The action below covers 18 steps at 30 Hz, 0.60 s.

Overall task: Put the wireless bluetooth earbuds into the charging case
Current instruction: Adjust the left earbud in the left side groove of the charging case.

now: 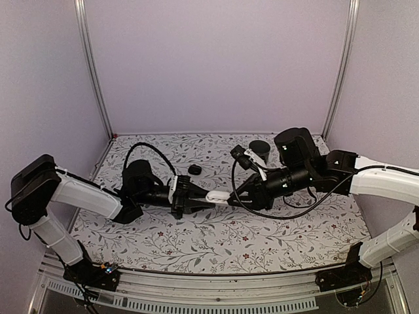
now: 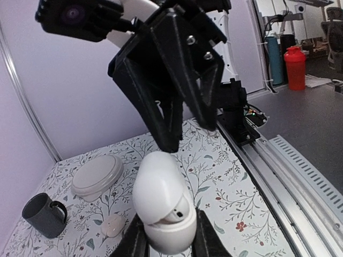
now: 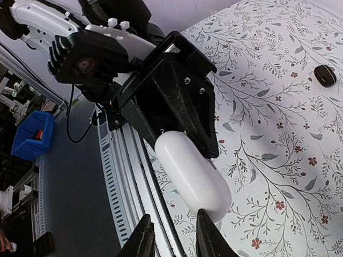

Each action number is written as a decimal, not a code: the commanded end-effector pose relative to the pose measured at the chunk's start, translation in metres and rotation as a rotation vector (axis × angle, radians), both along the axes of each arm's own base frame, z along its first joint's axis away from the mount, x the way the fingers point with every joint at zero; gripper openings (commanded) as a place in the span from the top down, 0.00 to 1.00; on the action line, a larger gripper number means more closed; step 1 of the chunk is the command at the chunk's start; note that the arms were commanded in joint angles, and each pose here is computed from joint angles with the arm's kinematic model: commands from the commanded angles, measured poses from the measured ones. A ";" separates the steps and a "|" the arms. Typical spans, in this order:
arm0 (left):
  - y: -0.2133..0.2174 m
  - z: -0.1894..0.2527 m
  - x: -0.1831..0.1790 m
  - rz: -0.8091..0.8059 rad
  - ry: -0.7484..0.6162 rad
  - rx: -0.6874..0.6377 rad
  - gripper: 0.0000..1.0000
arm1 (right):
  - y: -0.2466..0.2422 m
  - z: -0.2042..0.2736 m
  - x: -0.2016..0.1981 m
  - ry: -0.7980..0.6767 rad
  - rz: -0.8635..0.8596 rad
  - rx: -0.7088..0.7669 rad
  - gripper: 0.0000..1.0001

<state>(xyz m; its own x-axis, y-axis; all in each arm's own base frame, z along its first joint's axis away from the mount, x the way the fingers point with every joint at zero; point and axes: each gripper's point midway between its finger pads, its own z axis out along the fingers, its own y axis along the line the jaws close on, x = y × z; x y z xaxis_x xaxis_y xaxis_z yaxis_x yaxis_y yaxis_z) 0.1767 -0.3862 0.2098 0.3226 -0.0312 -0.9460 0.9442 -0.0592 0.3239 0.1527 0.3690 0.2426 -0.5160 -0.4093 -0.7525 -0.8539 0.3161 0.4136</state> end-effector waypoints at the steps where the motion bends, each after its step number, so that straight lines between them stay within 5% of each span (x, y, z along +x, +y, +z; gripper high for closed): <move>1: -0.006 0.019 0.003 -0.032 0.050 -0.047 1.00 | 0.022 0.016 -0.002 -0.003 0.046 0.058 0.70; 18: -0.009 0.015 0.007 -0.030 0.197 -0.022 1.00 | 0.024 0.016 0.046 -0.094 -0.161 -0.028 0.69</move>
<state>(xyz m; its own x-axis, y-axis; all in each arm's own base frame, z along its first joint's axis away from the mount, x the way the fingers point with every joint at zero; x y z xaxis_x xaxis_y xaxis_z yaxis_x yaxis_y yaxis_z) 0.1895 -0.3886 0.2135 0.1502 -0.0267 -0.9883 0.9876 -0.0414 0.1513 0.1753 0.3919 0.2433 -0.5237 -0.4019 -0.7512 -0.8397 0.3924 0.3754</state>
